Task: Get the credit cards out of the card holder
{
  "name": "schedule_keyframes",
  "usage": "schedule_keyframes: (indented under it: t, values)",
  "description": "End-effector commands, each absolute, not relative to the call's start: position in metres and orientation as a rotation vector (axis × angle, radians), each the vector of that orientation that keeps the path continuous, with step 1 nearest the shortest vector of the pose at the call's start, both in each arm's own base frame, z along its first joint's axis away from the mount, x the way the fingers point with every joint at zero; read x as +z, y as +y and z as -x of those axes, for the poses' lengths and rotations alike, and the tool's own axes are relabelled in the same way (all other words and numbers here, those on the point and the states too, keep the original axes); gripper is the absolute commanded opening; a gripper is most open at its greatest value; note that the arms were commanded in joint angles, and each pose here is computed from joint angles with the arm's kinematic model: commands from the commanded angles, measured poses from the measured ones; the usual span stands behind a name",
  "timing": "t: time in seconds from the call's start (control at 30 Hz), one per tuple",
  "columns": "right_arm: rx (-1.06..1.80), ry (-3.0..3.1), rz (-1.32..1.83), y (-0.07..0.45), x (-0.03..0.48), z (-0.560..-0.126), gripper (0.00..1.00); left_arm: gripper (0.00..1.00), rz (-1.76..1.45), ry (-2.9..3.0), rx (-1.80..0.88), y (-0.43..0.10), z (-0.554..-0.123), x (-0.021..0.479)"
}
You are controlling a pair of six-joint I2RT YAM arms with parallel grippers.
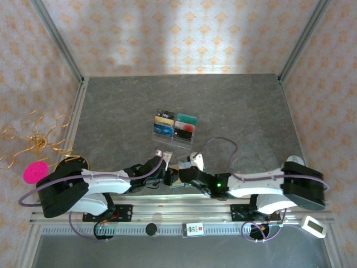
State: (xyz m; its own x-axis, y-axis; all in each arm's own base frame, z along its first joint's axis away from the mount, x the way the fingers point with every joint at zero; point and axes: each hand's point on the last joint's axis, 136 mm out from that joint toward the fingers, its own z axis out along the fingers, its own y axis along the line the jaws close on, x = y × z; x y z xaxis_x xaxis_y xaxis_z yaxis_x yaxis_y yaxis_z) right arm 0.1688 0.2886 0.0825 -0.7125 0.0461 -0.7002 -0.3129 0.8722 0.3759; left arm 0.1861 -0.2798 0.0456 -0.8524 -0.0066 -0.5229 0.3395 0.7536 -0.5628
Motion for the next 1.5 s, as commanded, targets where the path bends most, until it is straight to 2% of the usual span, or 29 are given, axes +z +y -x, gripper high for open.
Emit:
schedule_keyframes:
  t: [0.0, 0.2, 0.43, 0.53, 0.67, 0.8, 0.93, 1.0, 1.17, 1.47]
  values:
    - [0.561, 2.220, 0.053, 0.254, 0.099, -0.178, 0.34, 0.14, -0.309, 2.387, -0.999, -0.307, -0.192, 0.062]
    - [0.591, 2.191, -0.047, 0.223, 0.106, -0.174, 0.34, 0.14, -0.368, 2.425, -1.021, -0.334, -0.195, 0.048]
    - [0.611, 2.193, -0.065, 0.215, 0.106, -0.171, 0.34, 0.11, -0.400, 2.460, -0.984, -0.343, -0.200, 0.038]
    - [0.624, 2.199, -0.033, 0.221, 0.106, -0.169, 0.33, 0.11, -0.375, 2.417, -1.021, -0.339, -0.199, 0.055]
    - [0.703, 2.205, 0.049, 0.240, 0.113, -0.165, 0.29, 0.19, -0.284, 2.329, -0.984, -0.310, -0.201, 0.086]
    - [0.844, 2.265, 0.097, 0.259, 0.110, -0.170, 0.27, 0.11, -0.209, 2.368, -0.898, -0.274, -0.194, 0.071]
    - [1.016, 2.332, 0.229, 0.290, 0.104, -0.163, 0.28, 0.11, -0.181, 2.429, -0.869, -0.253, -0.182, 0.044]
    - [1.028, 2.377, 0.279, 0.301, 0.098, -0.162, 0.27, 0.11, -0.172, 2.433, -0.865, -0.250, -0.182, 0.037]
    - [1.005, 2.462, 0.249, 0.309, 0.077, -0.170, 0.22, 0.02, -0.169, 2.444, -0.802, -0.242, -0.194, 0.029]
    - [0.939, 2.513, 0.085, 0.295, 0.054, -0.186, 0.20, 0.00, -0.218, 2.474, -0.763, -0.242, -0.204, 0.021]
